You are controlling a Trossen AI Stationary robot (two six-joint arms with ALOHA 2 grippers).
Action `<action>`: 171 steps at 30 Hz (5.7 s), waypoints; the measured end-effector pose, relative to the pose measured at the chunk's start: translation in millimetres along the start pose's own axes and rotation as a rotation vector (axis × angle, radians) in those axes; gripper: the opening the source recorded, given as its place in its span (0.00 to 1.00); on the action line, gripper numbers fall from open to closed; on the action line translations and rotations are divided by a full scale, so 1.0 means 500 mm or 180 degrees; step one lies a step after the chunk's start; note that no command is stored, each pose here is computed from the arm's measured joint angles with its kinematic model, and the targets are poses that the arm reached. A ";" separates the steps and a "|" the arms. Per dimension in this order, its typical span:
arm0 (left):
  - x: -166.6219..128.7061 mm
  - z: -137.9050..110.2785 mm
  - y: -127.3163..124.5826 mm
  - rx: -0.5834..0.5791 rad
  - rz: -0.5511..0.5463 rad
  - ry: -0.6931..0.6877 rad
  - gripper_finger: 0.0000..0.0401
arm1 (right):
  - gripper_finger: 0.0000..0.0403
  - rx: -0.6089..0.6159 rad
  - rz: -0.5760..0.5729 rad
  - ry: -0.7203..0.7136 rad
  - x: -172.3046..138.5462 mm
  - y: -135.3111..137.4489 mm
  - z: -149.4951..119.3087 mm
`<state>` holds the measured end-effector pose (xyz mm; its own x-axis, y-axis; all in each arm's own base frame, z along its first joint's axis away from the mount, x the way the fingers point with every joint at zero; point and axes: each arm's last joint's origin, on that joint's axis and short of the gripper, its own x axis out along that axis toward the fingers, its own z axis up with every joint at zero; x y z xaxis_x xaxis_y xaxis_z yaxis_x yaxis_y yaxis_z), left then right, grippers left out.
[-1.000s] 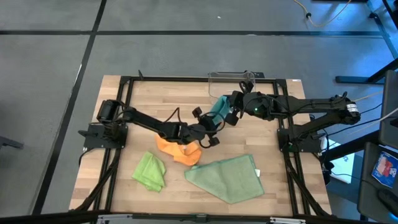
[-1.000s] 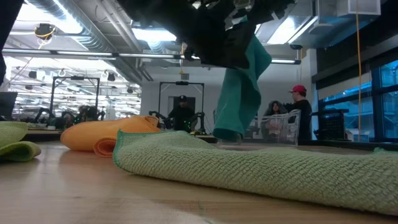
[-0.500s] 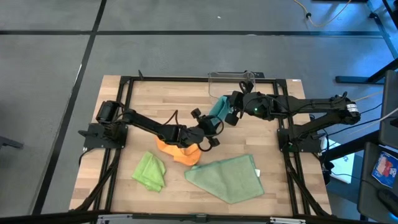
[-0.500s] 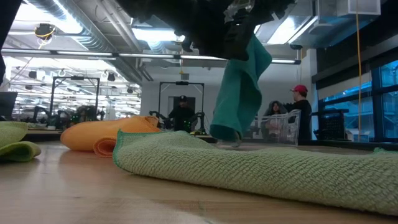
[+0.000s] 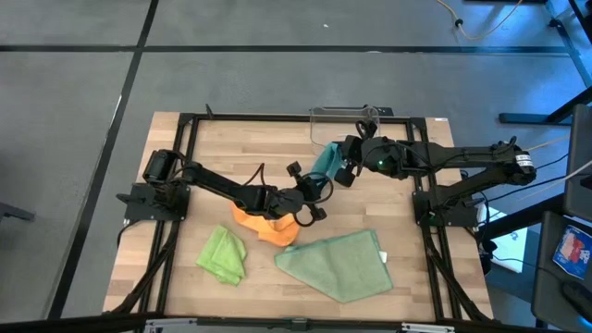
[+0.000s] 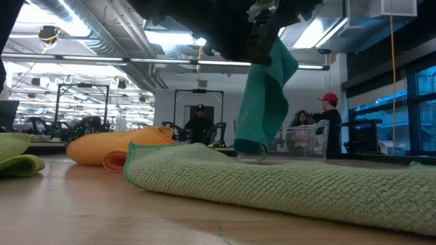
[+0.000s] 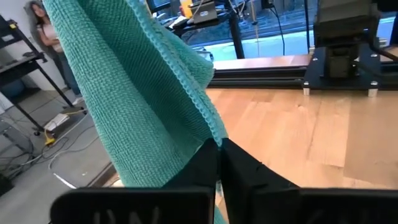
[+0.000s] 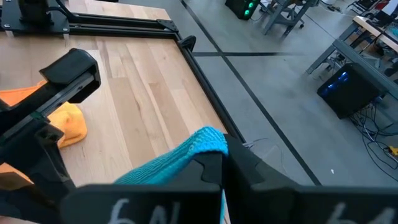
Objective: Fold microfiber towels
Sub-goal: Fold the blue microfiber cloth
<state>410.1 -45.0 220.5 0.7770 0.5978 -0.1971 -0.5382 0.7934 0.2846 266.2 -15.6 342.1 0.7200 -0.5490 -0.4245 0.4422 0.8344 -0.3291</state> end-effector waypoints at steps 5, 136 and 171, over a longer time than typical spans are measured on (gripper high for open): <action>0.001 0.000 0.001 -0.0016 0.0007 0.0002 0.00 | 0.00 0.0001 0.0019 -0.0001 0.000 0.000 0.000; -0.169 0.219 0.089 0.0799 0.1033 -0.0081 0.00 | 0.47 -0.1250 -0.0371 -0.0242 0.163 0.267 -0.269; -0.183 0.213 0.074 0.0908 0.0937 -0.0058 0.00 | 0.38 -0.1181 0.0207 -0.0075 0.162 0.192 -0.246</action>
<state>353.7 -82.8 348.9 0.6104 0.7903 -0.0523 -0.6283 0.5234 0.5756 301.1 14.2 172.3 0.7541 -0.4907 -0.4365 0.1745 0.7904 -0.5872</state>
